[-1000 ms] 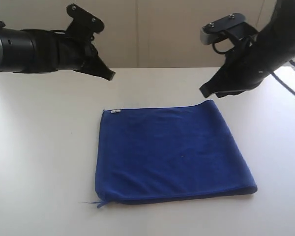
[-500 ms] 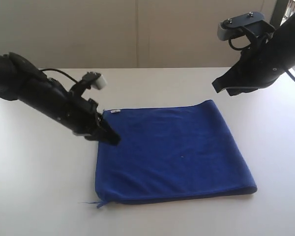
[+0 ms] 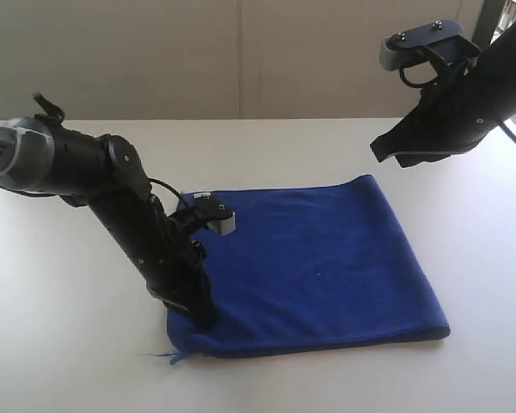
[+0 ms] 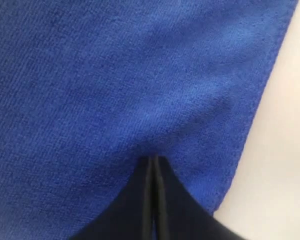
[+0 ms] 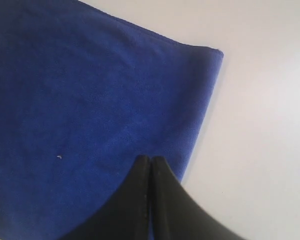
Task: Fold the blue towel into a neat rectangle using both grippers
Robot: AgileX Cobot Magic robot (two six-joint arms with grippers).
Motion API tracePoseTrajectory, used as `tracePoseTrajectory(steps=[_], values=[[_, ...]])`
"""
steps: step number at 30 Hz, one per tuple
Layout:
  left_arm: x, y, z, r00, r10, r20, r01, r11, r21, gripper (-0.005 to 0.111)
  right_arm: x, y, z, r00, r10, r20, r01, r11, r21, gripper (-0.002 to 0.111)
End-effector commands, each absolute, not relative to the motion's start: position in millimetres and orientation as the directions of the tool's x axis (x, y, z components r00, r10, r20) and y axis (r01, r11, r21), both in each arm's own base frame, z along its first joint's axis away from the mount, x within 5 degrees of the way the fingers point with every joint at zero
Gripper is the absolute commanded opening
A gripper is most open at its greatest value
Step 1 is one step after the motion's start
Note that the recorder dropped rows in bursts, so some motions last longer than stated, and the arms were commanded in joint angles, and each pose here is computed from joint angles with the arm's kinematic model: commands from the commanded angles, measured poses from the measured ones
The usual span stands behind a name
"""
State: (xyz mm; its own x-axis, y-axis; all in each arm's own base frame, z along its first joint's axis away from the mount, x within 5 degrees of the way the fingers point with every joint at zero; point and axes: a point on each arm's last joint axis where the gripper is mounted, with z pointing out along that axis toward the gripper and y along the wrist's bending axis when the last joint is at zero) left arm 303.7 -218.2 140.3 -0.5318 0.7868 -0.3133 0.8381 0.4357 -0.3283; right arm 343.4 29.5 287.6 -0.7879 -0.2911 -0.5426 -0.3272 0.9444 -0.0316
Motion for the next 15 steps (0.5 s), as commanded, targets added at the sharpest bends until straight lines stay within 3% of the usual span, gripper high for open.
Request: tracePoseTrajectory(steps=[1, 8, 15], values=[[305.9, -208.1, 125.8, -0.524, 0.827, -0.202, 0.845, 0.477, -0.24, 0.0, 343.1, 27.3, 289.7, -0.782, -0.279, -0.558, -0.316, 0.948, -0.031, 0.0], [315.9, -186.1, 119.0, -0.513, 0.857, -0.049, 0.859, 0.512, -0.031, 0.0, 343.5, 27.3, 290.0, -0.779, -0.278, -0.562, -0.315, 0.949, -0.033, 0.0], [342.2, -153.1, 120.9, -0.547, 0.837, -0.019, 0.819, 0.54, 0.191, 0.0, 342.9, 29.1, 290.0, -0.785, -0.258, -0.563, -0.31, 0.951, -0.004, 0.0]])
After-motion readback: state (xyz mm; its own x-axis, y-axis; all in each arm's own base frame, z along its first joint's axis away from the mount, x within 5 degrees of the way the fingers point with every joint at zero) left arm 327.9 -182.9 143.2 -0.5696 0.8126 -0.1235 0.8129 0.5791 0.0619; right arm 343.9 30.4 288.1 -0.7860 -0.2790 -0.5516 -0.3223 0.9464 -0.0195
